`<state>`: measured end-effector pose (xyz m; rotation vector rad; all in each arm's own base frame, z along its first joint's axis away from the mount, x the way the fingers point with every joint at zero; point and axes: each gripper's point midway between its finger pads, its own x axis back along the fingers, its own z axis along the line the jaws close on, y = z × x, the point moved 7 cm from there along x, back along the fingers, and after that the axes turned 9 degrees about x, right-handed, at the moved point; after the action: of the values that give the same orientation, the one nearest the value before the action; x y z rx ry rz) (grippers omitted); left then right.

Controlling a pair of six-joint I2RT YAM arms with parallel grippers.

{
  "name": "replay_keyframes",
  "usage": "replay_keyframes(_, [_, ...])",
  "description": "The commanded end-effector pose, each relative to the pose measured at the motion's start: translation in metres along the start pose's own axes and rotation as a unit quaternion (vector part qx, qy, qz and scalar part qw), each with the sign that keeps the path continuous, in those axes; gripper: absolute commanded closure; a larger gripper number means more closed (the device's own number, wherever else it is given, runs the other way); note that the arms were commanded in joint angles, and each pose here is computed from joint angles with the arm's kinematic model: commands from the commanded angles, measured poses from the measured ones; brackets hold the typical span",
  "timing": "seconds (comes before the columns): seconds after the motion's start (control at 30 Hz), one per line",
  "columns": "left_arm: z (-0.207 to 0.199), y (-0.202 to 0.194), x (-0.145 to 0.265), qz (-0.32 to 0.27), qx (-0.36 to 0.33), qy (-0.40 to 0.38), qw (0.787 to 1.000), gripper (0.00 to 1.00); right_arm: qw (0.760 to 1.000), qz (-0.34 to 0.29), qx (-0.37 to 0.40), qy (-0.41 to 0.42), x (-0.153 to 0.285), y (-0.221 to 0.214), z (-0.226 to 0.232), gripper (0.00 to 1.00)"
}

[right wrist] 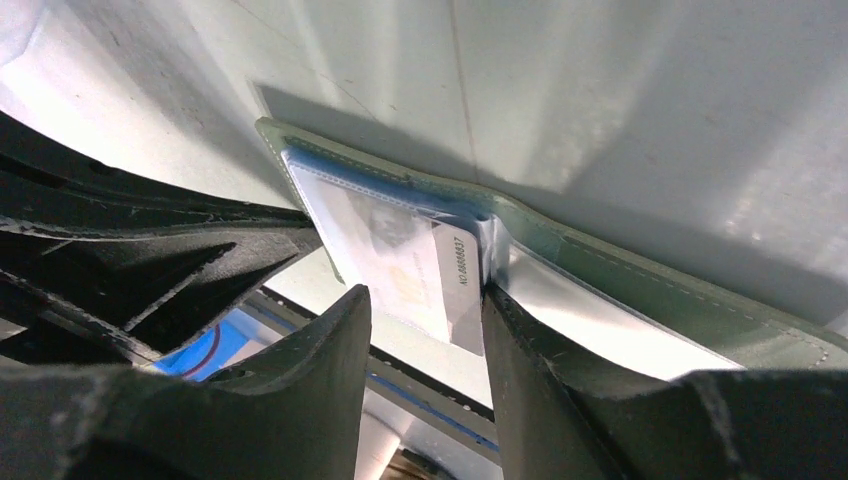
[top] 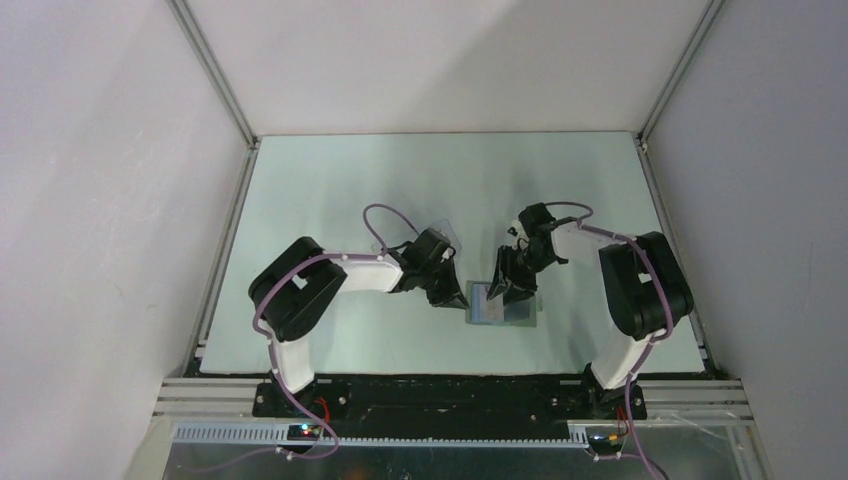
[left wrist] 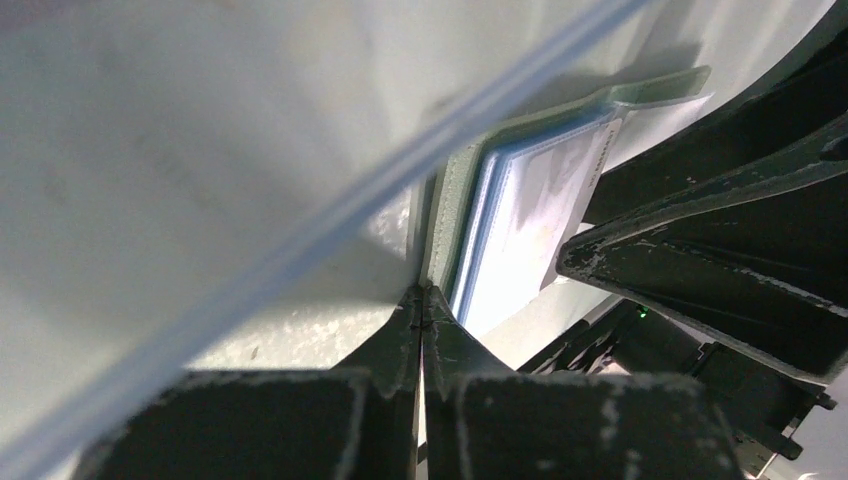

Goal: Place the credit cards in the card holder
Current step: Insert the credit card into the card holder.

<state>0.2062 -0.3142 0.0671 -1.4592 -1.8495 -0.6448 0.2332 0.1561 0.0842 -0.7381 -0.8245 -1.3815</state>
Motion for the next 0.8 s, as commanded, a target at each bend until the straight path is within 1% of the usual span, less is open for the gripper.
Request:
replay_keyframes(0.0, [0.019,-0.008,0.004,-0.007,0.008,0.048,0.999,1.00,0.999,0.008,0.006,0.051,-0.003,0.007,0.027,0.51])
replay_keyframes(0.17, [0.013,-0.006,0.012,-0.022,-0.002,0.044,0.999,1.00,0.998,0.010,0.006,0.068,0.004,0.004,0.034,0.49])
replay_keyframes(0.33, [0.013,-0.005,0.011,-0.019,-0.003,0.050,0.999,1.00,0.995,0.022,-0.004,0.102,0.006,0.002,0.043,0.48])
replay_keyframes(0.43, [0.012,-0.005,0.015,-0.023,-0.010,0.052,0.998,1.00,0.994,0.024,-0.011,0.105,0.006,0.003,0.041,0.47])
replay_keyframes(0.5, [0.009,-0.004,0.024,-0.033,-0.018,0.052,0.998,0.97,0.995,0.021,-0.011,0.092,0.007,0.003,0.038,0.46])
replay_keyframes(0.57, [0.009,-0.003,0.031,-0.042,-0.024,0.058,0.997,0.88,0.998,0.013,-0.003,0.064,0.010,0.001,0.033,0.45])
replay_keyframes(0.6, [0.009,-0.002,0.034,-0.048,-0.028,0.061,0.997,0.79,0.998,0.009,0.006,0.057,0.012,0.000,0.033,0.44])
replay_keyframes(0.67, [0.007,-0.002,0.042,-0.055,-0.031,0.061,0.996,0.68,0.999,0.005,0.019,0.029,0.018,-0.003,0.030,0.42])
replay_keyframes(0.73, [0.002,-0.002,0.049,-0.058,-0.032,0.050,0.997,0.61,0.999,0.004,0.034,0.003,0.023,-0.007,0.028,0.40])
replay_keyframes(0.77, [-0.002,-0.003,0.053,-0.057,-0.034,0.041,0.997,0.60,0.999,0.004,0.041,-0.007,0.027,-0.010,0.027,0.39])
